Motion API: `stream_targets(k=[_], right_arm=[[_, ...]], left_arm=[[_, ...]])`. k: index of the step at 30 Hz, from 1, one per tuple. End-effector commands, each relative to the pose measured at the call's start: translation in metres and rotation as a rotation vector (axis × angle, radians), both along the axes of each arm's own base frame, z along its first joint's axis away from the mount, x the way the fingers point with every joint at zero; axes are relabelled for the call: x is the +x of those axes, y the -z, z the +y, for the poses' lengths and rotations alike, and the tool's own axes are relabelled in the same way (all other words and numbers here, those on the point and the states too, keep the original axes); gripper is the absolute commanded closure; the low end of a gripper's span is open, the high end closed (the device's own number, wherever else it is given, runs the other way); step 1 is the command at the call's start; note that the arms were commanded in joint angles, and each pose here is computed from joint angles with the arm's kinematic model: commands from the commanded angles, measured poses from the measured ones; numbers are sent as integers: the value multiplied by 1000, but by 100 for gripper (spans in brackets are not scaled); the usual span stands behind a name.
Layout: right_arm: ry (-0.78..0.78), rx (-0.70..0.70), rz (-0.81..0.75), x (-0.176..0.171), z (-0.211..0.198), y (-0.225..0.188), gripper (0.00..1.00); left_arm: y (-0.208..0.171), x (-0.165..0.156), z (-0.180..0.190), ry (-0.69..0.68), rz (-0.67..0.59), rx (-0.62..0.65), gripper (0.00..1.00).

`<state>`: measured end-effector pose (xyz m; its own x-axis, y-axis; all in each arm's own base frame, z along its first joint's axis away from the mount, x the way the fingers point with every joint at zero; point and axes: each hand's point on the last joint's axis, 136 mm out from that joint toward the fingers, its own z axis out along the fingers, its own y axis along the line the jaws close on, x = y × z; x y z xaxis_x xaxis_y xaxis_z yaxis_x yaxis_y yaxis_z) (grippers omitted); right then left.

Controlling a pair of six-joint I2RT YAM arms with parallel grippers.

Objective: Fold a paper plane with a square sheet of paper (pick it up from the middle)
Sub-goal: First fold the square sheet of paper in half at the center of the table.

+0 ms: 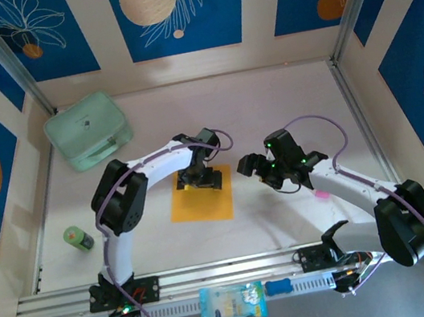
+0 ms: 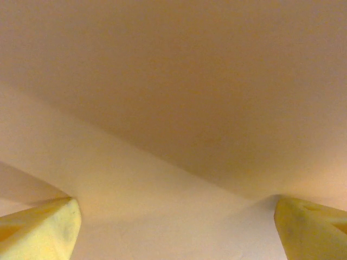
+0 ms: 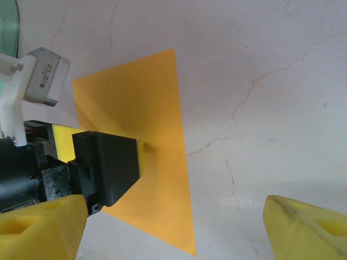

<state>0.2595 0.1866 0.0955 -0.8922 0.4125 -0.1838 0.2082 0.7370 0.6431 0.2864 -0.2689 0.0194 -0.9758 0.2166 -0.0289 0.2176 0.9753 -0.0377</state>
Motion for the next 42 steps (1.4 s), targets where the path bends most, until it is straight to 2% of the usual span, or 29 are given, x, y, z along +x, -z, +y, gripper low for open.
stream_targets(k=[1, 8, 15, 32, 42], right_arm=[[-2, 4, 30, -8, -3, 5, 15], [0, 4, 47, -9, -4, 9, 15], [1, 5, 53, -9, -4, 10, 15], [5, 14, 53, -8, -2, 7, 15], [15, 4, 22, -5, -5, 0, 15]], left_arm=[[6, -7, 2, -7, 30, 44, 8], [26, -20, 5, 2, 71, 93, 8], [40, -29, 6, -4, 100, 78, 9], [33, -28, 2, 1, 78, 50, 10], [9, -18, -7, 11, 1, -26, 29]])
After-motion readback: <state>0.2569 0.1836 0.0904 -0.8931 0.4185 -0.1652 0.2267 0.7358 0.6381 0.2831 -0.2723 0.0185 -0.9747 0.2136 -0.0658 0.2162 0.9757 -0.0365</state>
